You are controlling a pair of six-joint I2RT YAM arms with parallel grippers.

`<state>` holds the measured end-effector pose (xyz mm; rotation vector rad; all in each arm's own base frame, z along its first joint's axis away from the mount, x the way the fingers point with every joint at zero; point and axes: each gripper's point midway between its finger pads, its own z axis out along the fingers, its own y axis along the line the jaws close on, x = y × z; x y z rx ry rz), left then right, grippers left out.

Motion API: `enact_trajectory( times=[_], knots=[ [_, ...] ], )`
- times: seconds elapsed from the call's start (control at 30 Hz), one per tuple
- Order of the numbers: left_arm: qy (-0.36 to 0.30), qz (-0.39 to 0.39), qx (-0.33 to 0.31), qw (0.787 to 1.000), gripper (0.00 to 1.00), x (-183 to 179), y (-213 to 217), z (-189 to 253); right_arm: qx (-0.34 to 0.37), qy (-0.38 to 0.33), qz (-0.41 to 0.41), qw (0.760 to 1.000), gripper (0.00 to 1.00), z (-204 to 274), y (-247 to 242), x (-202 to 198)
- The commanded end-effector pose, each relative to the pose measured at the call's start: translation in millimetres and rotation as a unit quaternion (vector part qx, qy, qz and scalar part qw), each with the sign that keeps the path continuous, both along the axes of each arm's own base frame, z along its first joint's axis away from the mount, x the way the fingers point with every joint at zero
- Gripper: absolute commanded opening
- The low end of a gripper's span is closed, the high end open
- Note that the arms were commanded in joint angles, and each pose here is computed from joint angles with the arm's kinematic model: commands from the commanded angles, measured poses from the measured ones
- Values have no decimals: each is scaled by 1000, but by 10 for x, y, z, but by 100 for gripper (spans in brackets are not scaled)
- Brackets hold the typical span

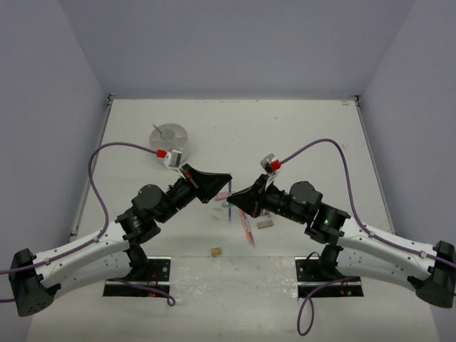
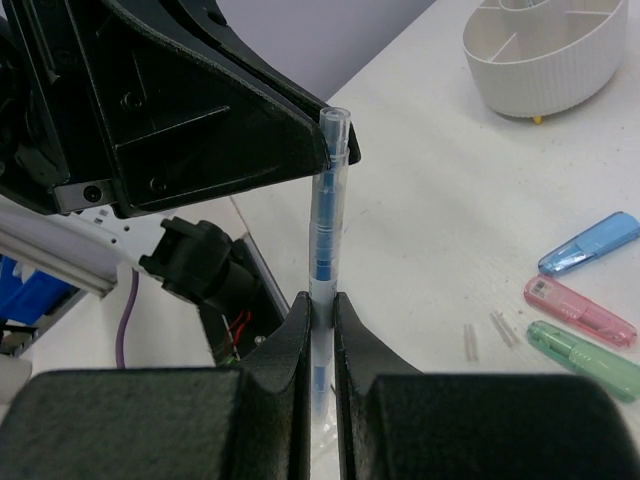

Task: Sort the stationery into containers
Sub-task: Close the pen cap on the pen.

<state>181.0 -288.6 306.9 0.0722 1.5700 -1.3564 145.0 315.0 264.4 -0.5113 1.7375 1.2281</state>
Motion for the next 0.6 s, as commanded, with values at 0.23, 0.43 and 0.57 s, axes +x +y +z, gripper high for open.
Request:
enact_trajectory(
  times=[0.23, 0.43, 0.57],
  knots=[
    [30, -3, 75, 997, 19, 1, -33, -339, 70, -65, -13, 995, 0, 461, -6, 60],
    [32, 7, 84, 996, 26, 36, -16, -344, 63, -58, 1, 996, 0, 400, 32, 23],
    [32, -1, 82, 996, 26, 16, -39, -331, 62, -61, 3, 996, 0, 419, 33, 18]
  ],
)
